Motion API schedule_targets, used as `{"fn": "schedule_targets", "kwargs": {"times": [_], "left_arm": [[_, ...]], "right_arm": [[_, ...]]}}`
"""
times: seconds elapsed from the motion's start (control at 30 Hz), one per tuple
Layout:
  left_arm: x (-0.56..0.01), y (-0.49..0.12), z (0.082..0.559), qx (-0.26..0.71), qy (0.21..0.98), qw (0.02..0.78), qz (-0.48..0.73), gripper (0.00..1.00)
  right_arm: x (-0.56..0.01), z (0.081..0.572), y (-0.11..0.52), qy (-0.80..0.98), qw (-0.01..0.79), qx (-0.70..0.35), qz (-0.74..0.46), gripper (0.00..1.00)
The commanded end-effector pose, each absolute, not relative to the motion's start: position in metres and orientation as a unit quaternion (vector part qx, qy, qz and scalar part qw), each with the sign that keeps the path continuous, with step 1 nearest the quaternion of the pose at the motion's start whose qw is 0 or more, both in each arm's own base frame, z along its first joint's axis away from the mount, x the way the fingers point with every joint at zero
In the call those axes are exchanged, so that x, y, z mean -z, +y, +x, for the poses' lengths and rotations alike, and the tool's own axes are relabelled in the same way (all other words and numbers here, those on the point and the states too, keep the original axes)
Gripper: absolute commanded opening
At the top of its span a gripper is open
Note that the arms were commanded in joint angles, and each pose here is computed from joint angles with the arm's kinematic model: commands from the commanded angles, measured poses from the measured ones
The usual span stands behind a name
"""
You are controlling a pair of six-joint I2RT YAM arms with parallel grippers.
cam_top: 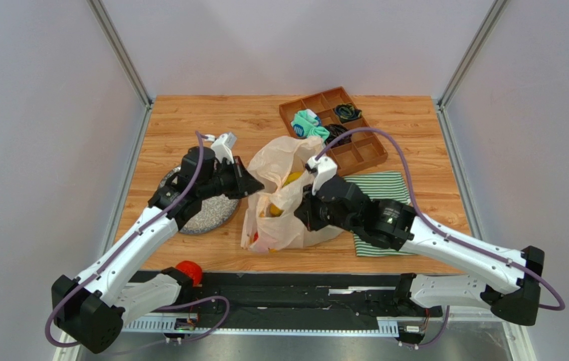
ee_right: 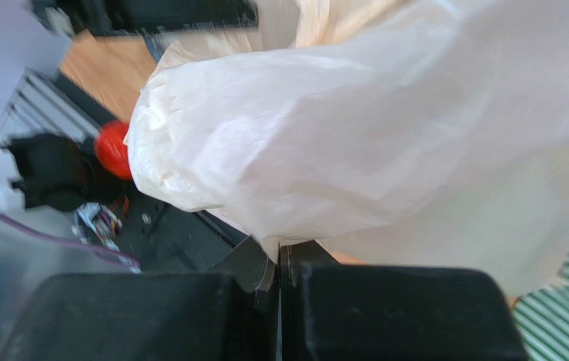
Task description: Place the fruits into the plastic bag
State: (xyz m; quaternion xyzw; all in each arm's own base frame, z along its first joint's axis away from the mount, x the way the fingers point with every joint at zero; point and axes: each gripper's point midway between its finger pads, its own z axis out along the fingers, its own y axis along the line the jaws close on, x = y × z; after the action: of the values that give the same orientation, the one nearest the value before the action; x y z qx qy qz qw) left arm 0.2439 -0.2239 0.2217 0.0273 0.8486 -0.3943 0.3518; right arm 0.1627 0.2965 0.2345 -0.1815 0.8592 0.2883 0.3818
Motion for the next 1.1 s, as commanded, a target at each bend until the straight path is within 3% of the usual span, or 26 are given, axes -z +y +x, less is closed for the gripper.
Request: {"fn": "schedule_targets", "kwargs": {"times": [0.0, 0.1, 0.27, 0.57, 0.77, 1.07], "left_arm": [[-0.319, -0.228, 0.269, 0.444, 0.785, 0.431, 0.039, 0.00], [-0.363, -0.228, 0.277, 0.470, 0.756, 0.454, 0.047, 0.00], [-0.382, -0.230, 0.294, 0.508, 0.736, 0.445, 0.043, 0.00], [-0.337, -0.216, 0.320, 0.540, 0.745, 0.391, -0.016, 0.00], [-0.323, -0.192, 0.333, 0.520, 0.758, 0.392, -0.042, 0.00], [-0.387, -0.173, 0.304, 0.550, 0.713, 0.433, -0.034, 0.00]], "right_arm": [[-0.372, 0.204, 0.259, 0.777, 0.537, -0.291, -0.151, 0.00], [-0.409, 0.225, 0.226, 0.760, 0.578, -0.270, -0.122, 0.00], [-0.400, 0.246, 0.206, 0.775, 0.574, -0.247, -0.097, 0.00], [-0.286, 0.274, 0.189, 0.848, 0.492, -0.188, -0.054, 0.00], [-0.260, 0.292, 0.161, 0.867, 0.467, -0.173, -0.014, 0.00], [-0.337, 0.270, 0.150, 0.829, 0.508, -0.234, -0.006, 0.00]]}}
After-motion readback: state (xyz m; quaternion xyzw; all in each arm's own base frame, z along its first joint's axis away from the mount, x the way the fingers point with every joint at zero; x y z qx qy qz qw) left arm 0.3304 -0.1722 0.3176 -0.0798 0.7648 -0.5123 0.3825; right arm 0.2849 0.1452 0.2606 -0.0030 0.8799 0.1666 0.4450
